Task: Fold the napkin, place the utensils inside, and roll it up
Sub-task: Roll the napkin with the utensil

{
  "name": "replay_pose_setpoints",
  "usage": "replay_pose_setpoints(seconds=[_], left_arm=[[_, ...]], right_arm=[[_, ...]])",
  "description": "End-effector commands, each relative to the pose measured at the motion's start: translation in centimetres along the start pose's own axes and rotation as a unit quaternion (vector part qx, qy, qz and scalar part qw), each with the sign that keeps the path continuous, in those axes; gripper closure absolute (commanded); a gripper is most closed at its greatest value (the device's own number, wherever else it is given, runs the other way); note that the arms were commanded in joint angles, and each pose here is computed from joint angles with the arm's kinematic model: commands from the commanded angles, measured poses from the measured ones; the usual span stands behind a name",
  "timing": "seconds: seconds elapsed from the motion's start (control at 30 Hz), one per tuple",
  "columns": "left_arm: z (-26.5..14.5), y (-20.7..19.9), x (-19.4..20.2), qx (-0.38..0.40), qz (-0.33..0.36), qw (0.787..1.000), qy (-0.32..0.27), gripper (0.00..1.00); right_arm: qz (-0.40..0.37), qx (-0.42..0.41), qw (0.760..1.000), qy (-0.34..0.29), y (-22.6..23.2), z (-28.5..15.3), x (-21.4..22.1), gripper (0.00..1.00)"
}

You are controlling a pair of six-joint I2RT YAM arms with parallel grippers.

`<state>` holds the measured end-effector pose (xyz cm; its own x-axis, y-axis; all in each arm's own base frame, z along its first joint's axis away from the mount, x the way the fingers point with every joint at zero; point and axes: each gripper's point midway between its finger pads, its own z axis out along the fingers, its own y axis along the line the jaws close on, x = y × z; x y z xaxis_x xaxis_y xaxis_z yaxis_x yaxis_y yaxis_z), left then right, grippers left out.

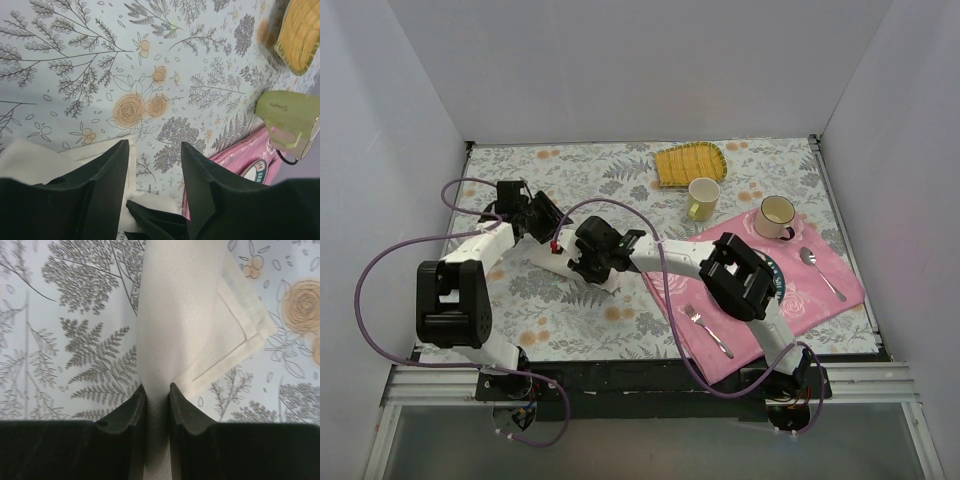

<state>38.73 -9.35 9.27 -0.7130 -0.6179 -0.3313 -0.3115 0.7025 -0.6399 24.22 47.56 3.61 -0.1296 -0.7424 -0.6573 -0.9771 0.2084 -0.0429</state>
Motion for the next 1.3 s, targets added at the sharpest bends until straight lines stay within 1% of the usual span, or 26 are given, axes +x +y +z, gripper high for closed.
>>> replay_pose_setpoints(seconds=[0.0,0.03,0.07,0.1,0.17,0.23,0.27,0.37,0.4,0.47,0.6,0.63,0.7,0.73,0.8,0.83,0.93,0.97,1.03,1.1,1.13,1.17,1.2,1.23,1.27], left_arm=[[-3.5,-0.8,-2.4,-0.021,0.006,0.997,-0.073,0.54],[-3.7,-0.6,-2.3,-0.025,0.005,0.997,-0.075,0.53],[-4.0,-0.4,-2.1,-0.027,0.004,0.997,-0.075,0.53],[-4.5,-0.6,-1.9,-0.023,0.004,0.997,-0.076,0.53],[-4.7,-0.4,-0.7,-0.017,-0.002,0.998,-0.064,0.53],[-5.0,-0.4,0.1,-0.007,-0.003,0.998,-0.058,0.53],[-4.8,-0.1,1.1,-0.002,-0.005,0.999,-0.041,0.53],[-4.6,-0.1,2.6,0.015,-0.007,1.000,-0.015,0.54],[-4.3,0.2,3.5,0.023,-0.010,1.000,-0.001,0.54],[-4.1,0.4,4.2,0.026,-0.017,0.999,0.007,0.54],[-3.7,0.6,4.7,0.033,-0.021,0.999,0.012,0.54],[-3.6,0.9,5.1,0.032,-0.024,0.999,0.016,0.54],[-3.3,1.2,5.5,0.034,-0.034,0.999,0.020,0.54],[-3.1,1.7,6.3,0.032,-0.041,0.998,0.028,0.55],[-3.2,1.4,6.3,0.049,-0.052,0.997,0.018,0.55],[-3.1,2.2,7.2,0.045,-0.059,0.997,0.023,0.55],[-3.1,2.3,7.4,0.052,-0.068,0.996,0.007,0.54],[-2.8,3.4,8.0,0.040,-0.071,0.997,0.003,0.54],[-2.3,3.8,8.0,0.039,-0.073,0.997,-0.010,0.54],[-1.8,5.0,8.5,0.027,-0.078,0.997,-0.013,0.54],[-1.4,5.6,8.8,0.018,-0.083,0.996,-0.009,0.54],[-1.2,5.9,8.9,0.013,-0.083,0.996,-0.009,0.54],[-1.1,6.1,8.8,0.009,-0.080,0.997,-0.011,0.54],[-0.8,6.4,9.0,0.003,-0.081,0.997,-0.006,0.54],[-0.7,6.7,9.0,-0.001,-0.078,0.997,-0.006,0.54]], right_arm=[[0.127,-0.158,0.975,0.090,5.9,0.5,4.9,0.83],[0.142,-0.173,0.971,0.084,6.1,0.6,4.6,0.83],[0.179,-0.200,0.960,0.079,6.3,0.4,4.5,0.83],[0.191,-0.215,0.955,0.075,6.3,0.3,4.5,0.83],[0.246,-0.231,0.939,0.070,5.8,0.4,4.7,0.83],[0.276,-0.268,0.921,0.065,6.2,0.2,4.8,0.83],[0.293,-0.283,0.911,0.063,6.0,0.2,5.0,0.82],[0.334,-0.299,0.891,0.067,5.7,0.3,5.7,0.82],[0.347,-0.315,0.881,0.062,5.9,0.2,5.4,0.82],[0.368,-0.327,0.868,0.065,5.8,0.3,6.3,0.82],[0.400,-0.330,0.853,0.054,5.1,0.6,6.9,0.81],[0.415,-0.331,0.846,0.055,5.0,0.6,7.0,0.81],[0.431,-0.332,0.838,0.052,4.7,0.5,7.5,0.80],[0.437,-0.332,0.835,0.045,4.5,0.5,7.2,0.80],[0.448,-0.333,0.829,0.047,4.3,0.5,7.5,0.80],[0.443,-0.333,0.832,0.036,4.0,0.5,7.1,0.80],[0.454,-0.327,0.828,0.034,3.8,0.5,7.1,0.79],[0.455,-0.327,0.828,0.032,3.8,0.4,7.0,0.78],[0.457,-0.327,0.827,0.030,3.7,0.3,7.1,0.77],[0.451,-0.324,0.831,0.028,3.8,0.1,6.9,0.75],[0.443,-0.319,0.837,0.022,3.5,-0.3,6.5,0.74],[0.437,-0.305,0.846,0.022,3.1,-0.2,6.3,0.70],[0.427,-0.296,0.853,0.039,3.2,-0.5,7.1,0.68],[0.417,-0.287,0.861,0.042,2.9,-0.7,7.1,0.66],[0.402,-0.265,0.876,0.037,1.9,-1.0,6.3,0.61]])
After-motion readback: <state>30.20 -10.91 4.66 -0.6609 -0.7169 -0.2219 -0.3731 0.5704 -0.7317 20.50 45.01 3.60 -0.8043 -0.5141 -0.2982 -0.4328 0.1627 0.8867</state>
